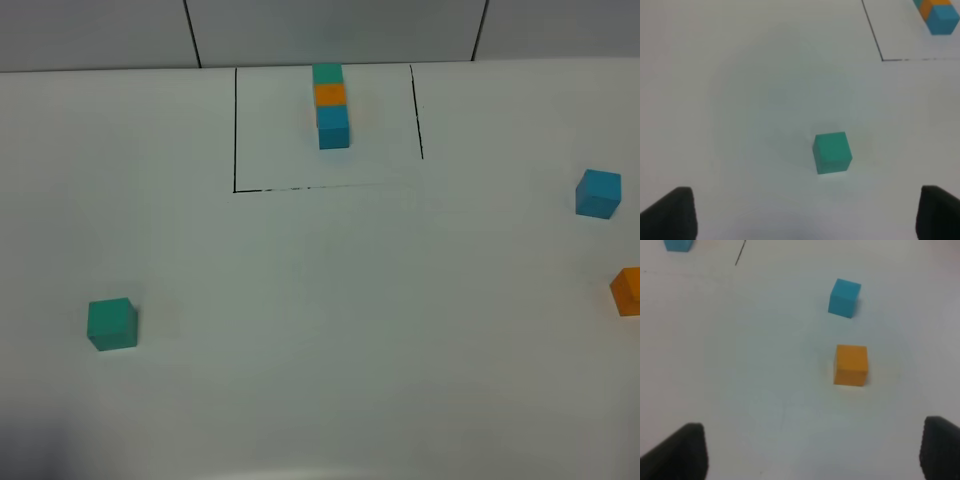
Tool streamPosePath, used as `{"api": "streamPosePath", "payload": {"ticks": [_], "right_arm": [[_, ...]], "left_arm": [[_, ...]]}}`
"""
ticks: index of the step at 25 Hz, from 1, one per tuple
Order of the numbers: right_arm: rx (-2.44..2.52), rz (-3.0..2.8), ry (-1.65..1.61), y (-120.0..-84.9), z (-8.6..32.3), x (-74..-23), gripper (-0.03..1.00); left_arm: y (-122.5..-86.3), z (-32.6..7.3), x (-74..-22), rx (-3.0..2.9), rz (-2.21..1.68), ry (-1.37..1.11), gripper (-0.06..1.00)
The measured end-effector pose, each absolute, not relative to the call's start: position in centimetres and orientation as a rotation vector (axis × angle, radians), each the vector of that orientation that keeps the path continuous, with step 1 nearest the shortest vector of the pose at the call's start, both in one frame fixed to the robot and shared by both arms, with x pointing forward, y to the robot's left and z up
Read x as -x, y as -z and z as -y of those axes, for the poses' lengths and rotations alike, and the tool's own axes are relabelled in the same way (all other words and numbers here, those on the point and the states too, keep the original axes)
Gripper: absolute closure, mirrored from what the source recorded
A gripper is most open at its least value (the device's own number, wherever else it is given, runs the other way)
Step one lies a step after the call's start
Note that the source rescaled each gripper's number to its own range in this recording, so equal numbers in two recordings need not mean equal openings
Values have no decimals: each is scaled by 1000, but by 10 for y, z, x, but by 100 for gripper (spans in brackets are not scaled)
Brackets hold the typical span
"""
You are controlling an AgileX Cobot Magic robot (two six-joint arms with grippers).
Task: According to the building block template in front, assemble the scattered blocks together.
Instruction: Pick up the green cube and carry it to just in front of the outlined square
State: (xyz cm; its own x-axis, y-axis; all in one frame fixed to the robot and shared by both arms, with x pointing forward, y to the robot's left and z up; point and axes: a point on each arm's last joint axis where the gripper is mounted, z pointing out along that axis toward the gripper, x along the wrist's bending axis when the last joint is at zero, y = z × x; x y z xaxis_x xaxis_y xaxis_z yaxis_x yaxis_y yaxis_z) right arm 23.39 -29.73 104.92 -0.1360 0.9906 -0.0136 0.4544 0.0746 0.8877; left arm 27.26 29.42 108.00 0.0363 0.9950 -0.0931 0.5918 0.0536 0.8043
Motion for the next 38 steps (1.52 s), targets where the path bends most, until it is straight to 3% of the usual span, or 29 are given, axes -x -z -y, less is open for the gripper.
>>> {"api": "streamPosePath", "payload": {"ticks": [7, 16, 38], "right_arm": [[-1451, -1678, -1006, -1049, 297, -234, 24], [-1452, -1677, -1007, -1049, 297, -234, 24], [-1452, -1677, -1007, -1049, 297, -234, 24]], "left_arm": [[-1080, -291, -345, -1790, -1833, -476, -6], [-1015, -287, -421, -1968, -2151, -25, -5], [-943, -249, -487, -1984, -2202, -76, -4]]}}
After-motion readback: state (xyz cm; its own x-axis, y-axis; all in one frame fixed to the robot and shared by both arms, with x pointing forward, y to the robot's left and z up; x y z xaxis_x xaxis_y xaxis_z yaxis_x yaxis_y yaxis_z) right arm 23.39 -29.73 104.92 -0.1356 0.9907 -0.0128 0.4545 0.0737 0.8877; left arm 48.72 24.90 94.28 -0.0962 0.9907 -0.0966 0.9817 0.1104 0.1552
